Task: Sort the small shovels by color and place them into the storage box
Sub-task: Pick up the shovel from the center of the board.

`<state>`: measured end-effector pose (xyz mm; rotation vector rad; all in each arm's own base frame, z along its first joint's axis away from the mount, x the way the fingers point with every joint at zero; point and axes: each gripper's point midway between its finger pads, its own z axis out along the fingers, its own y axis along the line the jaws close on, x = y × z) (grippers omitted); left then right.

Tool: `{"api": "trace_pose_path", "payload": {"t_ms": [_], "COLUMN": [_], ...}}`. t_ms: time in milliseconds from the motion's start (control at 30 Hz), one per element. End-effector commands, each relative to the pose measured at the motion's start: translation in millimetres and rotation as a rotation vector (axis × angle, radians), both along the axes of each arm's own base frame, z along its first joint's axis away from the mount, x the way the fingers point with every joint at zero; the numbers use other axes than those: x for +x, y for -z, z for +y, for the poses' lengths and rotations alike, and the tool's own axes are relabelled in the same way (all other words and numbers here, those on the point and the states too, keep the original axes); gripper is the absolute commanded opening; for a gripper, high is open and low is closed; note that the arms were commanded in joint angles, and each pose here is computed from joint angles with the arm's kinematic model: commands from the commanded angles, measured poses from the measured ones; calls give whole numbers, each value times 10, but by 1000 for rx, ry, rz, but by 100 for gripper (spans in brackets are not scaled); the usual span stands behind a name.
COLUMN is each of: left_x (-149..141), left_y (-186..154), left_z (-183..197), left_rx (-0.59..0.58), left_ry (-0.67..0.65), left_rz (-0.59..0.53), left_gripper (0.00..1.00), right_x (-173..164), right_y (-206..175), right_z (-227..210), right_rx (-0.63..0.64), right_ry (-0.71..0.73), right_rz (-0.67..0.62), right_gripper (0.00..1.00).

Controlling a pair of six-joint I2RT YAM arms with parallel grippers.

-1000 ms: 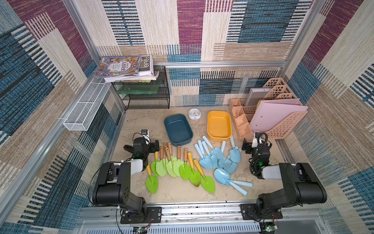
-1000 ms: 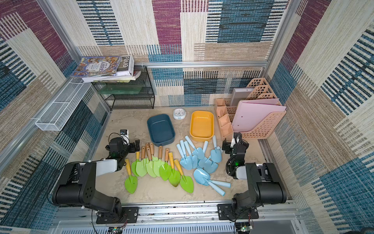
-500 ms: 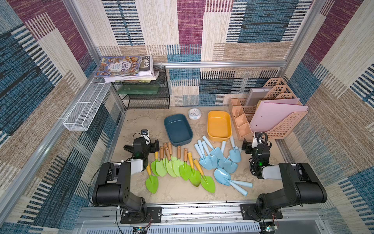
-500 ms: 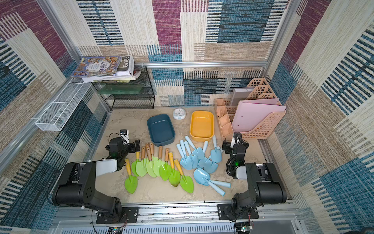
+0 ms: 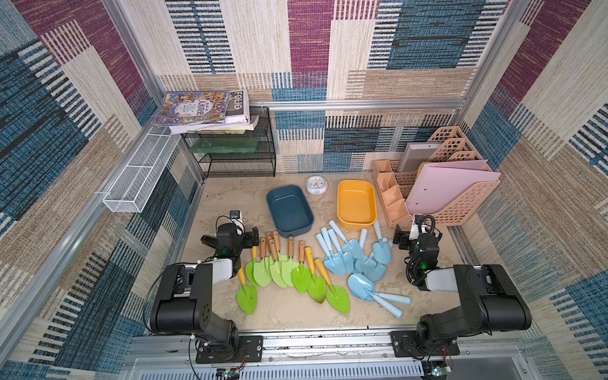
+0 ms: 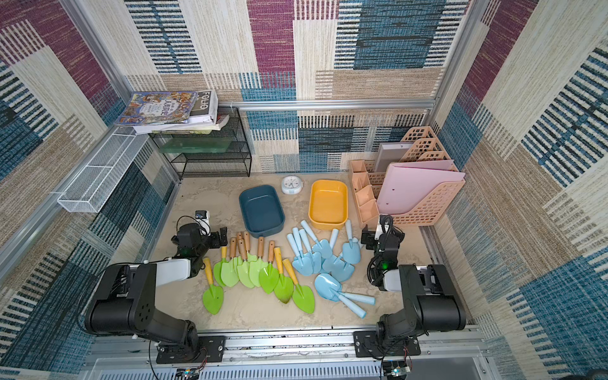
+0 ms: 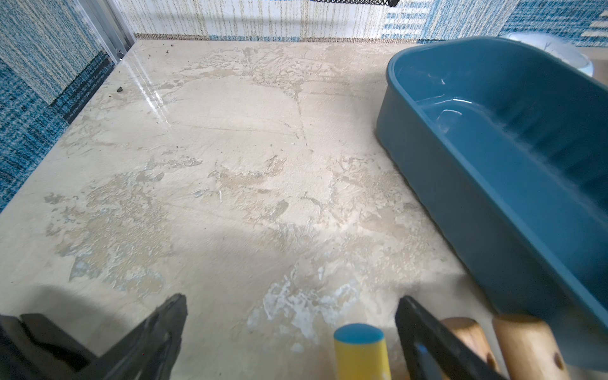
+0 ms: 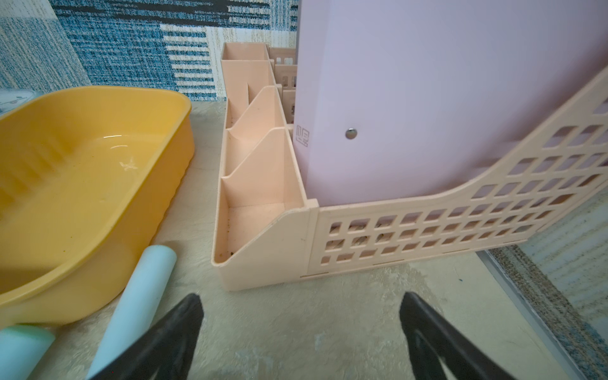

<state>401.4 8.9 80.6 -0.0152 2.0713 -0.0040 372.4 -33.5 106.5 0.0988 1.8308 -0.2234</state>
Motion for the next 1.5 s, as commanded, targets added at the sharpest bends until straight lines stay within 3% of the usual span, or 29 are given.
{"api": "trace_pose_path", "payload": {"t_ms": [0,533,633,733,800,833,867,1067,1200,1333,1467], "left_x": [31,28,32,17,-6,-24,-49,-113,-101,-89,-91], "left_y": [-69,-77,-160,-399,-517,-567,-596,-762,-860,-873,-827], "left_z": [-10,-8,4,82,106,109,95,-288,-664,-915,-932], "left_rx": [-1,0,4,10,24,27,26,78,-1,-75,-78], "left_ry": [8,9,1,-47,-88,-116,-135,-113,0,95,85], "left_rz": [-28,-30,-31,21,3,-3,0,15,23,38,62], "left_gripper": [100,99,89,83,83,98,100,100,100,99,98], "right_x": [40,45,57,193,248,249,238,223,120,35,7], "right_y": [-131,-128,-163,-226,-278,-281,-268,-300,-362,-211,-39], "right_z": [-5,-4,4,-77,-99,-74,-55,301,739,1139,1374], "right_rx": [-5,-3,-7,36,74,84,96,135,139,261,397], "right_ry": [3,1,-5,32,31,28,44,104,31,-80,-130], "right_rz": [-53,-51,-54,68,100,102,114,257,321,417,462], "right_gripper": [95,95,95,100,84,82,82,79,66,54,53]}}
